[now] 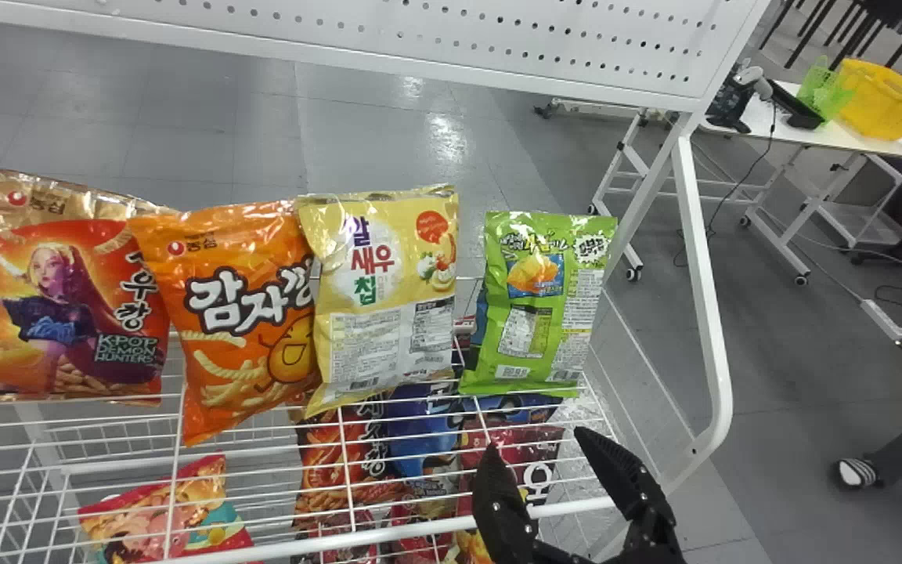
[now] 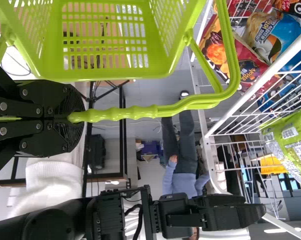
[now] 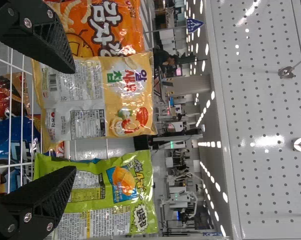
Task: Hold basket handle with left hand then pick Gkobukchip with right hand and place into basket
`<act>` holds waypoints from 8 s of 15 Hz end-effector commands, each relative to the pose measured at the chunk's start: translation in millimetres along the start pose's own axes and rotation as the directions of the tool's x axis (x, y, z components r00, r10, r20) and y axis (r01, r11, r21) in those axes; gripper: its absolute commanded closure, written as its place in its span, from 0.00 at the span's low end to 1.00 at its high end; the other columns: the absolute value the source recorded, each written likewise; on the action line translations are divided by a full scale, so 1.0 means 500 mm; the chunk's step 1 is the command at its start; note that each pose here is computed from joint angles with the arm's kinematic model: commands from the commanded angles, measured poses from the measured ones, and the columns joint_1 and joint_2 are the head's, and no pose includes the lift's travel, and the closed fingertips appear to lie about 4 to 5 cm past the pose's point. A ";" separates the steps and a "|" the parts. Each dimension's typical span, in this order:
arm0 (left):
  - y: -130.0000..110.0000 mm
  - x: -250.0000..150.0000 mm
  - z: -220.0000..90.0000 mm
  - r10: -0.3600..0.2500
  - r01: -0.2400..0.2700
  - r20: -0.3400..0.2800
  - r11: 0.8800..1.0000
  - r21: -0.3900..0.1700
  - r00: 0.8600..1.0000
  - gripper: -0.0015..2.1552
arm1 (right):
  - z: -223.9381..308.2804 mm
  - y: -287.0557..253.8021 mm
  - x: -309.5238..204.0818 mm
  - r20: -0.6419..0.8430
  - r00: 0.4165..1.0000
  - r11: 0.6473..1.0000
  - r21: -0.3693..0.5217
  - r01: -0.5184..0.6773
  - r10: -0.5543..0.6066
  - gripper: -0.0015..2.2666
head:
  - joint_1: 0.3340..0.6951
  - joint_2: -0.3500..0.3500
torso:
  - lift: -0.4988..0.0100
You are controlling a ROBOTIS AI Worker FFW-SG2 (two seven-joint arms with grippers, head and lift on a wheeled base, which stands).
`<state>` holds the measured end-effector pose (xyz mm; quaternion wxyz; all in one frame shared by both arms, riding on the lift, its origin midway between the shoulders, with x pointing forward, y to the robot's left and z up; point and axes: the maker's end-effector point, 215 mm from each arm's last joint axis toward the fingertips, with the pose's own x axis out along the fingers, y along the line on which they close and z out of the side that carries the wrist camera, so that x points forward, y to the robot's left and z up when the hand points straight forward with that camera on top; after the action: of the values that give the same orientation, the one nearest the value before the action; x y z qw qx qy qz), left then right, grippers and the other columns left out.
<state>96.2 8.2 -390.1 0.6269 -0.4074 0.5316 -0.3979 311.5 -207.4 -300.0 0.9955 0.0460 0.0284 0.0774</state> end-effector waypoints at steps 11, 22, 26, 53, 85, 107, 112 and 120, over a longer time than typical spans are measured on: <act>-0.009 0.002 -0.013 -0.014 0.014 -0.006 1.000 -0.012 1.000 0.67 | 0.002 -0.006 0.009 0.009 1.000 1.000 -0.009 0.004 -0.004 0.06 | 1.00 0.00 | 0.92; 0.008 -0.015 0.002 -0.024 0.024 0.002 1.000 -0.019 1.000 0.67 | -0.026 -0.133 0.140 -0.027 0.989 0.989 -0.025 0.147 -0.147 0.06 | 1.00 0.00 | 0.92; 0.010 -0.020 0.005 -0.025 0.025 0.008 0.999 -0.021 1.000 0.67 | -0.020 -0.171 0.198 0.018 0.986 0.986 -0.032 0.164 -0.163 0.06 | 1.00 0.00 | 0.92; 0.049 -0.030 0.029 -0.005 0.006 0.027 0.999 -0.042 1.000 0.67 | -0.072 -0.243 0.360 -0.042 0.969 0.961 -0.147 0.234 -0.243 0.89 | 1.00 0.00 | 0.92; 0.034 0.016 0.018 0.015 -0.015 -0.007 1.000 -0.010 1.000 0.67 | -0.197 0.103 -0.200 -0.796 0.534 0.959 0.233 -0.165 0.285 0.89 | 1.00 0.00 | 0.92; 0.004 0.005 0.045 0.014 -0.014 0.017 0.999 0.051 1.000 0.67 | -0.513 0.249 -0.368 -0.962 0.123 0.911 0.183 -0.369 0.244 0.88 | 1.00 0.00 | 0.92; 0.002 0.006 0.044 0.011 -0.012 0.015 0.999 0.053 1.000 0.67 | -0.515 0.233 -0.310 -0.942 0.235 0.919 0.141 -0.369 0.239 0.00 | 1.00 0.00 | 0.92; 0.005 0.007 0.045 0.014 -0.015 0.014 0.999 0.052 1.000 0.67 | -0.358 0.113 -0.232 -0.908 0.368 0.963 0.115 -0.244 0.202 0.02 | 1.00 0.00 | 0.92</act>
<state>118.7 8.3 -391.0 0.6443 -0.3891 0.5197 -0.4043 168.0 -150.7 -487.1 0.7875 -0.0342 0.5721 0.2267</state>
